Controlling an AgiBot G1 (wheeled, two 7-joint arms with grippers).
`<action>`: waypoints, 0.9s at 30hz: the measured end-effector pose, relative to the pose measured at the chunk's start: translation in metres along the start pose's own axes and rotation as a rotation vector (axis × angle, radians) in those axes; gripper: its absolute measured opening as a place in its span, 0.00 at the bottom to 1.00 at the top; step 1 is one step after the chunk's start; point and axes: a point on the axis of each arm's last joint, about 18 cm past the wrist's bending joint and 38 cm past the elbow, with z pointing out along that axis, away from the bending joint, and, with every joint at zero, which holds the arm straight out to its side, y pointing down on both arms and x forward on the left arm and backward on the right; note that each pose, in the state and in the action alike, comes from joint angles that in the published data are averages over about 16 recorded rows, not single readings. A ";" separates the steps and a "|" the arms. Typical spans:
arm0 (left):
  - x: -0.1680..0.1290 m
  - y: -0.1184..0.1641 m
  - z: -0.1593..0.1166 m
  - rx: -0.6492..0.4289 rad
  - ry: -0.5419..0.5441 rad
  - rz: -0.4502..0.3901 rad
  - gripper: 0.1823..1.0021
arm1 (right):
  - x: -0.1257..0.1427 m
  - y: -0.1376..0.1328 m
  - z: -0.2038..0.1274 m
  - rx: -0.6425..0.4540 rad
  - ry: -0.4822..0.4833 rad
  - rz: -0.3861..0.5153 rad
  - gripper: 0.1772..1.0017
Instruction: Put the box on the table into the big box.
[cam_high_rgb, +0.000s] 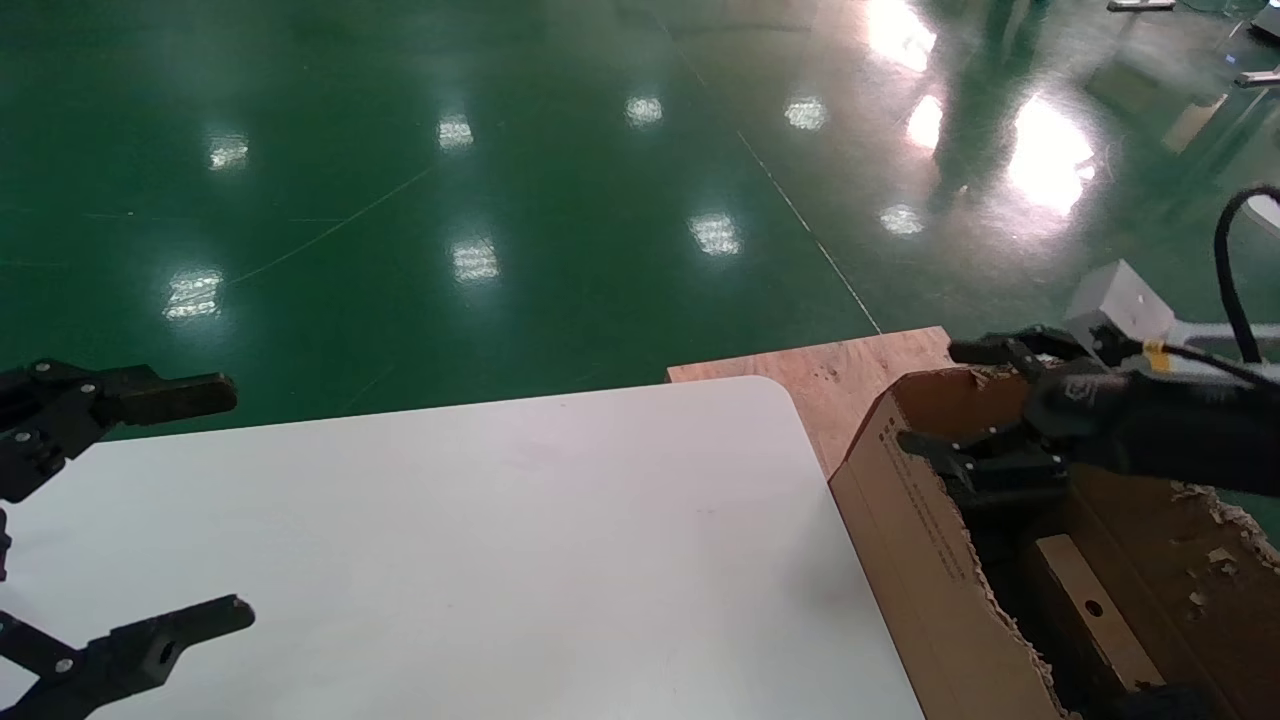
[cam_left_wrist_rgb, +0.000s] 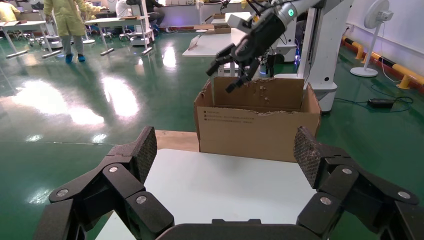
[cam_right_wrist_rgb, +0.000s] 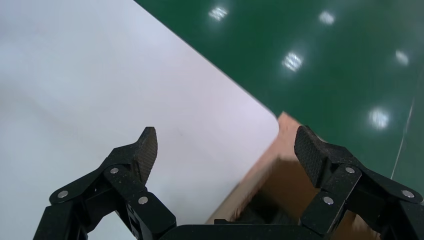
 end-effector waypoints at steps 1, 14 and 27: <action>0.000 0.000 0.000 0.000 0.000 0.000 1.00 | 0.000 -0.006 0.001 0.003 -0.012 -0.013 1.00; 0.000 0.000 0.000 0.000 0.000 0.000 1.00 | -0.022 -0.074 0.033 0.079 -0.201 -0.158 1.00; 0.000 0.000 0.000 0.000 0.000 0.000 1.00 | -0.063 -0.119 0.069 0.215 -0.413 -0.237 1.00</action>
